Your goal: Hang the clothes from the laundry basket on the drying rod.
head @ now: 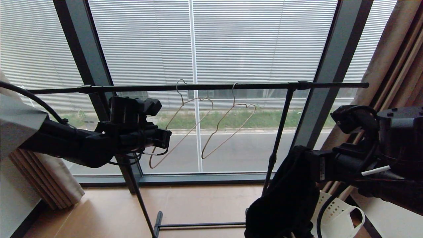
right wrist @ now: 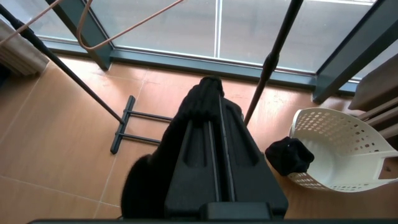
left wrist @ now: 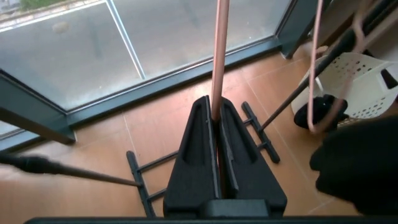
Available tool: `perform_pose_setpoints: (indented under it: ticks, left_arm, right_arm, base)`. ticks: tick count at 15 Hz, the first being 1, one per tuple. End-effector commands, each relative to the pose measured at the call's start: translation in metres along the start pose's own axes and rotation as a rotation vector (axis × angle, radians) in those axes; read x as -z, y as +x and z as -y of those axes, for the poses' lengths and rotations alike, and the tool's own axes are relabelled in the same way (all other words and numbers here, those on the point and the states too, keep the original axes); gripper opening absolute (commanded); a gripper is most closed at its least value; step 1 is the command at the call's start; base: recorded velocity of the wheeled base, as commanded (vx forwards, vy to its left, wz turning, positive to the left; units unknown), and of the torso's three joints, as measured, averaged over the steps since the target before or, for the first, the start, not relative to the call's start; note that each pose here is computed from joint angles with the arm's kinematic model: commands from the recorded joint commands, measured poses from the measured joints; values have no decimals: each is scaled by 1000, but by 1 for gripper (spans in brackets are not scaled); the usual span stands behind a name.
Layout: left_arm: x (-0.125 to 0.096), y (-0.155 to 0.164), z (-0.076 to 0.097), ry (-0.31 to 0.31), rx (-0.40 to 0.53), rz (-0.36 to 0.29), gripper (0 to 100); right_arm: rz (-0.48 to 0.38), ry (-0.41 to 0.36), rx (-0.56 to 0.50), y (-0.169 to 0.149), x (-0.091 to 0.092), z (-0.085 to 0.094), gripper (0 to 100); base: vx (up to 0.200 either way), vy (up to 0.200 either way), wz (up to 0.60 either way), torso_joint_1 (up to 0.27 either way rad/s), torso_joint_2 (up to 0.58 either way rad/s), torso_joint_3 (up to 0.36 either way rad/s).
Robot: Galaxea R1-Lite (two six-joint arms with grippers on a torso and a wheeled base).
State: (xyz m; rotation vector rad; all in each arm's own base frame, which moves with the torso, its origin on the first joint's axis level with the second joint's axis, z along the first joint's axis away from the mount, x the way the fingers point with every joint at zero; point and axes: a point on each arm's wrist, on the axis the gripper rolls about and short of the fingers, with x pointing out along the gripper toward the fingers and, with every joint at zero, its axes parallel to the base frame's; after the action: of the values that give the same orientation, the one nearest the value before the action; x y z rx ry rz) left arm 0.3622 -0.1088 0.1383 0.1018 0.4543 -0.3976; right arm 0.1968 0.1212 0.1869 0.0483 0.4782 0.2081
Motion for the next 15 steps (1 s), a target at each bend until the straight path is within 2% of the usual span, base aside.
perform_pose_setpoints:
  ticks: [1, 3, 6, 11, 15]
  left_arm:
    - [2, -33, 2, 4, -5, 52, 0]
    - [7, -43, 4, 7, -4, 58, 0]
    - [25, -70, 9, 10, 3, 20, 0]
    - [55, -117, 17, 8, 5, 25, 0]
    - [70, -137, 20, 6, 5, 26, 0]
  right_arm:
    - [0, 0, 0, 0, 0, 0, 0]
    - [1, 0, 1, 0, 0, 0, 0]
    - [2, -1, -1, 0, 0, 0, 0]
    - [4, 0, 0, -2, 0, 0, 0]
    - [0, -2, 0, -2, 1, 0, 0]
  base:
    - [0, 0, 0, 0, 0, 0]
    - [0, 0, 0, 0, 0, 0]
    - [0, 0, 0, 0, 0, 0]
    - [0, 0, 0, 0, 0, 0]
    - [0, 0, 0, 0, 0, 0]
